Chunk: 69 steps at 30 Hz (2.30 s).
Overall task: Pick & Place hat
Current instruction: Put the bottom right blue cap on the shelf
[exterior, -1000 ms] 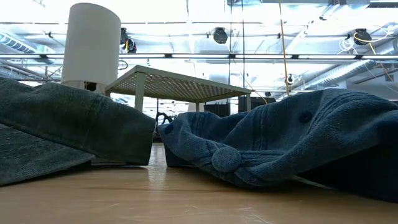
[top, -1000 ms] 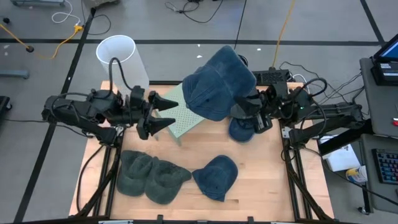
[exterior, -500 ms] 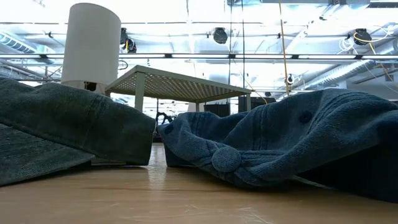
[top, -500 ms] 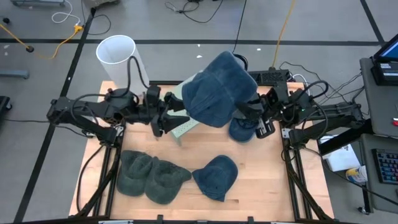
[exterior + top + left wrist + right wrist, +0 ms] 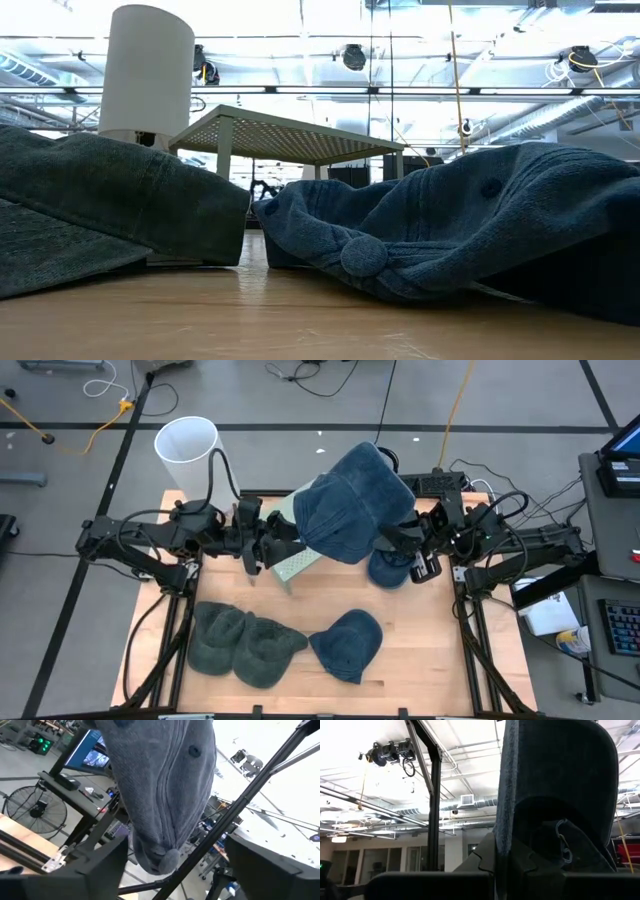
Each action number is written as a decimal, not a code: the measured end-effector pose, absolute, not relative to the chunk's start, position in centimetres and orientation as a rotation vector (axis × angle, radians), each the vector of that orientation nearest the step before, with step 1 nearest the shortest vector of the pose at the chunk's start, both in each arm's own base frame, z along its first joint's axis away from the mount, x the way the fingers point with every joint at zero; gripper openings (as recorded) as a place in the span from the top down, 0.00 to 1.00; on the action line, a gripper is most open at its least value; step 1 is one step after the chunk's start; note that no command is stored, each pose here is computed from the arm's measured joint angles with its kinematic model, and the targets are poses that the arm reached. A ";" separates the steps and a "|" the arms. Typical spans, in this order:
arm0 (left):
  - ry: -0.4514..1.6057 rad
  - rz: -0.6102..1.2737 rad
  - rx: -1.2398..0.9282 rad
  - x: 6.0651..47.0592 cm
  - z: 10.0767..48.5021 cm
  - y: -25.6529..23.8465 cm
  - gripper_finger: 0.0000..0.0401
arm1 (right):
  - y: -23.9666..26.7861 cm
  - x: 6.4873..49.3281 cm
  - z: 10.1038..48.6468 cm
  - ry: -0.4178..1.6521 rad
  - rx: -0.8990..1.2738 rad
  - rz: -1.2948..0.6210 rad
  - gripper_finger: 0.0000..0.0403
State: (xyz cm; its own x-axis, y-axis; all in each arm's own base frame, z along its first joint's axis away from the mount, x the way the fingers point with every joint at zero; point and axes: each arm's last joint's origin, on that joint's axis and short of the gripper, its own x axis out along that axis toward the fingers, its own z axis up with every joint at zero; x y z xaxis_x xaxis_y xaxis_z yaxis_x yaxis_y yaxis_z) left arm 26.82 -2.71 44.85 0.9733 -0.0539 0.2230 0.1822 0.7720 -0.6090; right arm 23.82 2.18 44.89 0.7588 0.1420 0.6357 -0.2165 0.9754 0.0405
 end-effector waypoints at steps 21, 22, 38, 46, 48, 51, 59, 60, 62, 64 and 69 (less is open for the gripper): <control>-0.215 -0.194 -0.916 26.7 45.2 -2.8 0.91 | 2.2 23.9 44.8 -0.675 0.114 0.195 0.94; -0.225 -0.199 -0.917 26.7 45.4 -2.8 0.94 | 2.2 23.9 44.8 -0.671 0.114 0.195 0.93; -0.339 -0.301 -0.900 24.6 47.4 -2.5 0.95 | 2.2 22.9 42.5 -0.239 0.272 0.193 0.56; -0.351 -0.322 -0.896 23.6 47.9 -2.3 0.95 | 2.4 20.6 40.3 0.092 0.404 0.173 0.52; -0.340 -0.316 -0.898 23.5 47.9 -2.3 0.95 | 2.8 20.0 40.0 0.148 0.420 0.183 0.53; -0.311 -0.253 -0.917 23.4 47.5 -2.0 0.95 | 3.4 19.4 39.8 0.186 0.446 0.212 0.54; -0.309 0.027 -0.943 23.5 46.5 -0.9 0.95 | 4.4 18.5 40.2 0.183 0.493 0.268 0.56; -0.297 0.060 -0.946 23.5 46.3 -0.7 0.95 | 4.5 18.5 40.3 0.183 0.496 0.272 0.56; -0.266 0.102 -0.959 23.6 45.8 -0.3 0.95 | 4.6 18.4 40.3 0.183 0.496 0.279 0.56; -0.218 0.140 -0.973 23.7 45.3 0.2 0.95 | 4.7 18.3 40.3 0.183 0.491 0.285 0.57; -0.031 0.222 -1.001 23.2 44.9 0.9 0.95 | 4.7 18.3 40.2 0.189 0.460 0.300 0.57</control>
